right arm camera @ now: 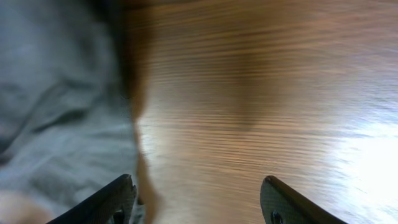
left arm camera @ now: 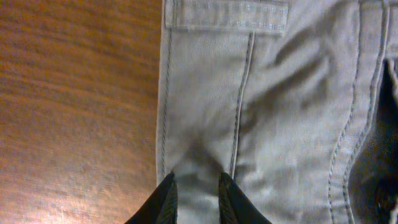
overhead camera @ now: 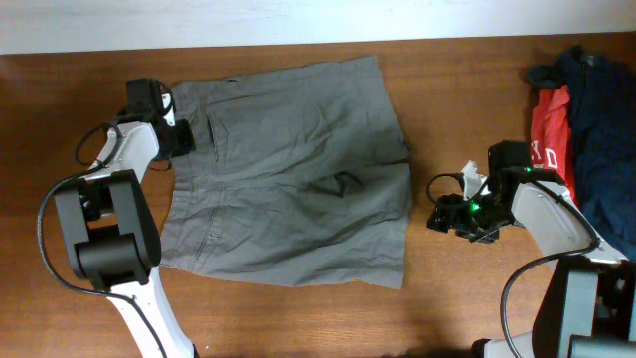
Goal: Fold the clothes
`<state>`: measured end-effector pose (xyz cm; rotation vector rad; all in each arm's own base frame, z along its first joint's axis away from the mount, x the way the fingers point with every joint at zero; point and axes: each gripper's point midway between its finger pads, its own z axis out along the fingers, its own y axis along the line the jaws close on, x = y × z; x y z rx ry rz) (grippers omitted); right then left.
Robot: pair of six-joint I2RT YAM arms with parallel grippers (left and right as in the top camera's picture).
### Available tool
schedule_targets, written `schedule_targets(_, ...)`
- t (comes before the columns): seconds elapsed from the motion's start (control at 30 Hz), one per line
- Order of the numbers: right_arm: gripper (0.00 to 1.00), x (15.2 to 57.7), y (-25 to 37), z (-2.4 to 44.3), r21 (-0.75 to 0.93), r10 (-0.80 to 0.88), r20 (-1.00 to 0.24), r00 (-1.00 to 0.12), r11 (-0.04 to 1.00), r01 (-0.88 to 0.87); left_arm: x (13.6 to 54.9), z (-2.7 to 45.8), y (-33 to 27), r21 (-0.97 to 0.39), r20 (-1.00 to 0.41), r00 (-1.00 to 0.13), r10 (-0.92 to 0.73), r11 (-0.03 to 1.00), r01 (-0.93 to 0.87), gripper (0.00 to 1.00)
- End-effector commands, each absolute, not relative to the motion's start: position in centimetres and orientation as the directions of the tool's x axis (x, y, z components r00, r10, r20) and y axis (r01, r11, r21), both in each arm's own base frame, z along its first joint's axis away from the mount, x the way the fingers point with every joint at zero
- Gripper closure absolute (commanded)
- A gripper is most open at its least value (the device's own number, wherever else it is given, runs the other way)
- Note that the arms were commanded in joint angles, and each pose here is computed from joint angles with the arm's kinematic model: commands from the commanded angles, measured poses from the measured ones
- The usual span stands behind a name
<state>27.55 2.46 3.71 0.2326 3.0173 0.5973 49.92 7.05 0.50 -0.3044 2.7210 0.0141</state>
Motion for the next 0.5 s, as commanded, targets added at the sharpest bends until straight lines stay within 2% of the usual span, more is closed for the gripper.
schedule_targets(0.0,0.32,28.0,5.3,5.5,0.512,0.038,-0.101,-0.994,0.859,-0.019,50.5,4.3,6.6,-0.055,-0.433,-0.882,-0.188,0.982,-0.182,0.76)
schedule_targets(0.1,0.36,27.6,6.3,5.4,0.502,-0.020,-0.102,-0.995,0.862,-0.069,50.0,9.3,6.5,-0.061,-0.471,-0.862,-0.186,0.982,-0.178,0.75)
schedule_targets(0.2,0.36,27.1,7.9,5.4,0.508,-0.073,-0.097,-0.993,0.854,-0.112,48.4,13.7,6.2,-0.062,-0.499,-0.847,-0.184,0.982,-0.177,0.68)
schedule_targets(0.23,0.36,26.8,8.6,5.4,0.509,-0.104,-0.095,-0.990,0.850,-0.138,47.7,15.1,6.2,-0.064,-0.507,-0.841,-0.188,0.981,-0.181,0.55)
schedule_targets(0.27,0.36,26.4,9.2,5.4,0.509,-0.129,-0.090,-0.988,0.846,-0.157,47.0,16.2,6.2,-0.067,-0.511,-0.838,-0.193,0.980,-0.185,0.36)
schedule_targets(0.3,0.36,26.1,9.9,5.4,0.510,-0.153,-0.085,-0.985,0.842,-0.175,46.0,17.5,6.2,-0.074,-0.513,-0.832,-0.211,0.977,-0.202,0.23)
schedule_targets(0.47,0.36,24.2,13.0,5.8,0.538,-0.255,-0.064,-0.965,0.805,-0.249,40.3,21.6,7.0,-0.122,-0.468,-0.819,-0.331,0.943,-0.311,0.21)
